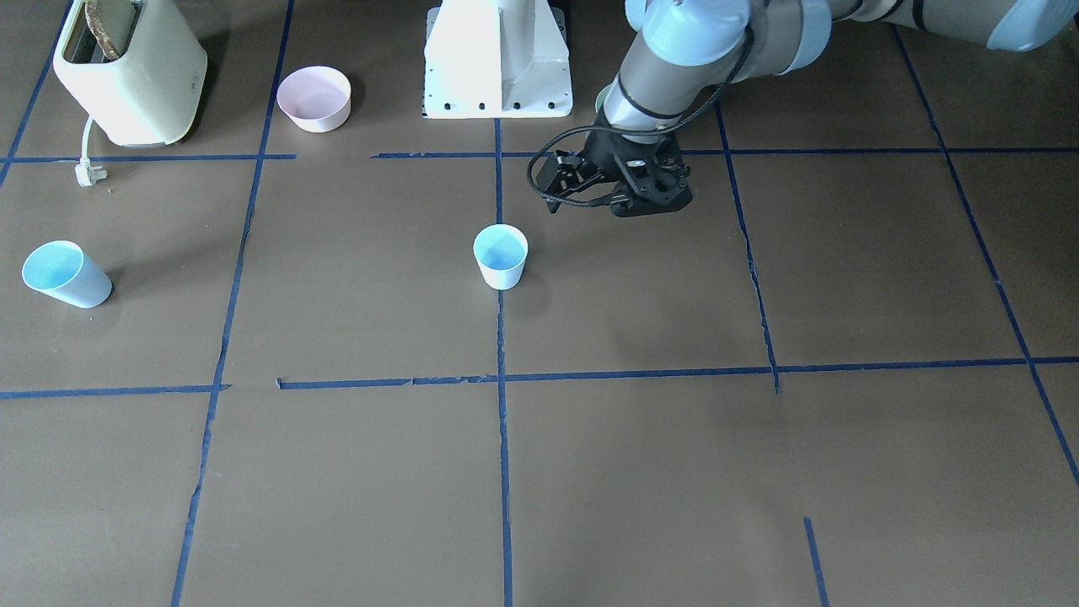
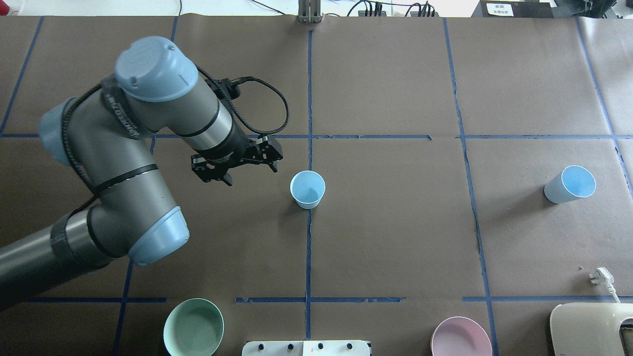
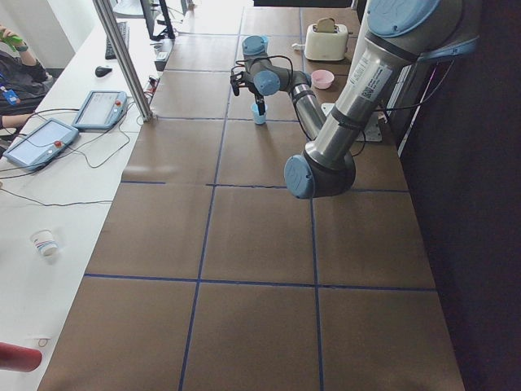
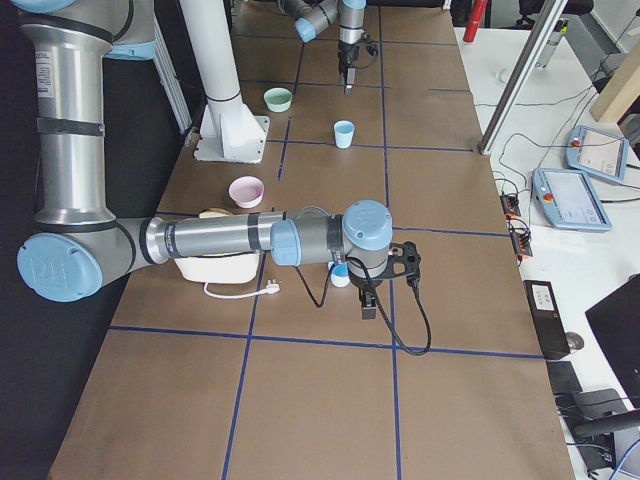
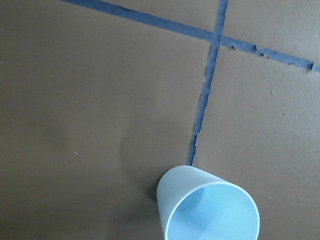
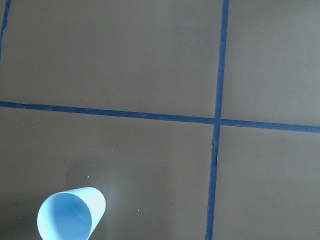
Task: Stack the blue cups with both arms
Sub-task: 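Open the left gripper to release the cup and lift away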
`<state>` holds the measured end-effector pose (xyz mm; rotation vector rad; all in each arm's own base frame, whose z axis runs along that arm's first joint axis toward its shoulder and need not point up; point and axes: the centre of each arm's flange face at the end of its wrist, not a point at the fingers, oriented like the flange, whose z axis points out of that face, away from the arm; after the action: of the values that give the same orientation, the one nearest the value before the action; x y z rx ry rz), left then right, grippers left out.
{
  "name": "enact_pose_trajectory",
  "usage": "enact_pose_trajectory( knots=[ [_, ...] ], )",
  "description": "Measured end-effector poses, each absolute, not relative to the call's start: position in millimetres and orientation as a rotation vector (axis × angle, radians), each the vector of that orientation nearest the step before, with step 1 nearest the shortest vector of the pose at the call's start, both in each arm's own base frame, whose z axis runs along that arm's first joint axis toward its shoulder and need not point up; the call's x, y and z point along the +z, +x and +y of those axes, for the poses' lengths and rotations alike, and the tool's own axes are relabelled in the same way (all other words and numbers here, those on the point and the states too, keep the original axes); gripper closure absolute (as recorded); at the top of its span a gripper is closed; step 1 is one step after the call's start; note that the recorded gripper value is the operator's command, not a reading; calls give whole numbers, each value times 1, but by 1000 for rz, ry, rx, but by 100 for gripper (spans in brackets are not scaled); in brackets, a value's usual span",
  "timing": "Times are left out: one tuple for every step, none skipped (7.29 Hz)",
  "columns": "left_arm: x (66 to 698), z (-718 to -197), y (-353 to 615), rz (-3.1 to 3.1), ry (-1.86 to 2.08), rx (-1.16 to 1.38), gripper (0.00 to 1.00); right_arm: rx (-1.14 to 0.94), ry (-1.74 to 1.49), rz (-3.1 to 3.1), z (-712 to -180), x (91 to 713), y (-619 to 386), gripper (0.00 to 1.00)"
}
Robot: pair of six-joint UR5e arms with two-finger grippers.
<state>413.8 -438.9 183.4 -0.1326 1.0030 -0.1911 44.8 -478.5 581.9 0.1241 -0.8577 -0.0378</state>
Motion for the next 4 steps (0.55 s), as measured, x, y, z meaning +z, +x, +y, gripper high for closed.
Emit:
enact_pose_trajectory(
  knots=[
    [190, -430, 378, 979, -110, -166, 0, -27, 111, -862, -475, 583, 22, 0],
    [192, -423, 351, 957, -90, -145, 0, 0, 101, -873, -470, 585, -1, 0],
    [193, -415, 331, 943, -79, -134, 0, 37, 82, -891, -464, 584, -28, 0],
    [196, -408, 316, 939, -72, -133, 0, 70, 64, -907, -458, 585, -57, 0]
  ],
)
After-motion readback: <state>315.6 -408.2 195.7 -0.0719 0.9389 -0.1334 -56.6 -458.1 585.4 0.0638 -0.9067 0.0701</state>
